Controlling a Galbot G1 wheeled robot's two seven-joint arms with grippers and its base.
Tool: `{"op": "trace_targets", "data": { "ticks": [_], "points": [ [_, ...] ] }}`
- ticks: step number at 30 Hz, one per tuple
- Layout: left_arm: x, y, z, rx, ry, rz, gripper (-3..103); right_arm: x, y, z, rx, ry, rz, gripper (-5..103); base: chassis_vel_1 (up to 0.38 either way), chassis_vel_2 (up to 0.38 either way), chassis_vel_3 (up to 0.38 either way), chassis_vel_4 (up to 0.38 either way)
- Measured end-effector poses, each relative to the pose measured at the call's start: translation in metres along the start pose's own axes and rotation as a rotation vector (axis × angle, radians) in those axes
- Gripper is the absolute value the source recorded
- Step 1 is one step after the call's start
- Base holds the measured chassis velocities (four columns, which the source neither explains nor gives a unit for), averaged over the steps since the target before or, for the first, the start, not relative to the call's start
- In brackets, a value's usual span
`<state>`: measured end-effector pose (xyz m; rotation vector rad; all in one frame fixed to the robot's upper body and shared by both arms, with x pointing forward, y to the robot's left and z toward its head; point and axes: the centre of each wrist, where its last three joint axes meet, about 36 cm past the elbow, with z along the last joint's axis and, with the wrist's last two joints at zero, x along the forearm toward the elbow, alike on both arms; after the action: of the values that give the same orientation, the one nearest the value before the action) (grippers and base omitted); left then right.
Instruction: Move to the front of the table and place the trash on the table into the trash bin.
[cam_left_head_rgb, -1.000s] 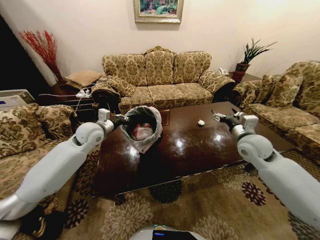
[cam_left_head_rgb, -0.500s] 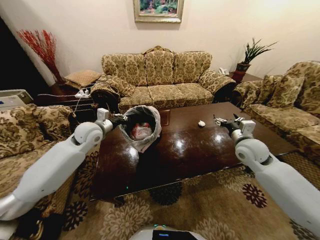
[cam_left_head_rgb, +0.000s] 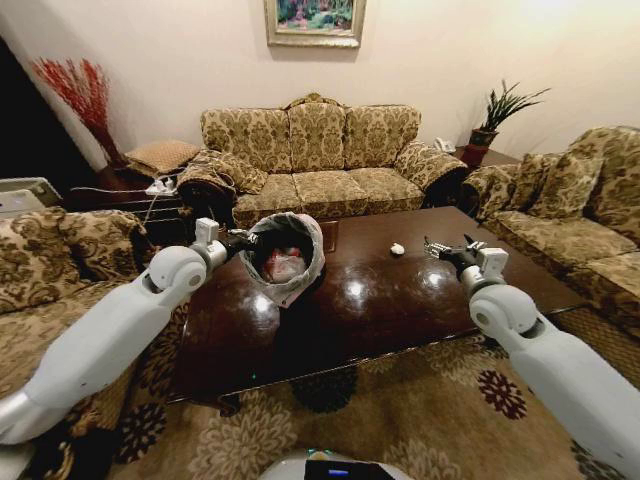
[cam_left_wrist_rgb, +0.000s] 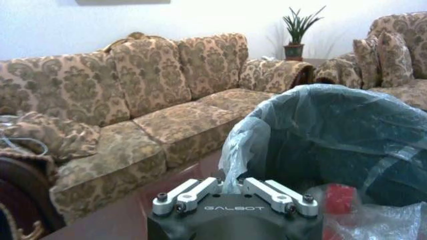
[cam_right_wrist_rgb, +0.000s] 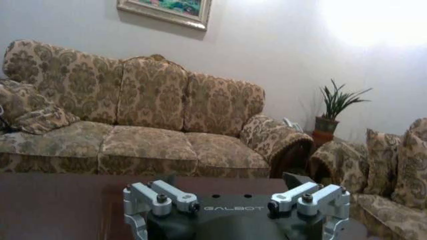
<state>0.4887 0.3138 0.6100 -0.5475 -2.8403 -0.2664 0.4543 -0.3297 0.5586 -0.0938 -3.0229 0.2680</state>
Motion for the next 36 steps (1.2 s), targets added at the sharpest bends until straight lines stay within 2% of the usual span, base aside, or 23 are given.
{"op": "trace_targets", "data": {
  "ticks": [13,19,26,36],
  "points": [
    [0.004,-0.011,0.001,0.001,-0.008,0.001,3,0.008,0.002,0.005,0.010,0.000,0.004,100,-0.296,-0.298,0.286,0.284],
    [0.004,-0.015,0.002,0.022,-0.008,-0.032,3,0.011,0.001,0.008,0.018,-0.021,0.016,100,-0.268,-0.294,0.271,0.295],
    [0.006,-0.018,0.003,0.022,-0.003,-0.050,3,0.016,-0.001,0.009,0.018,-0.028,0.023,100,-0.063,-0.078,0.062,0.036],
    [0.006,-0.021,0.006,0.026,0.008,-0.065,3,0.023,0.001,0.008,0.015,-0.017,0.036,100,0.094,0.083,0.027,0.036]
  ]
}}
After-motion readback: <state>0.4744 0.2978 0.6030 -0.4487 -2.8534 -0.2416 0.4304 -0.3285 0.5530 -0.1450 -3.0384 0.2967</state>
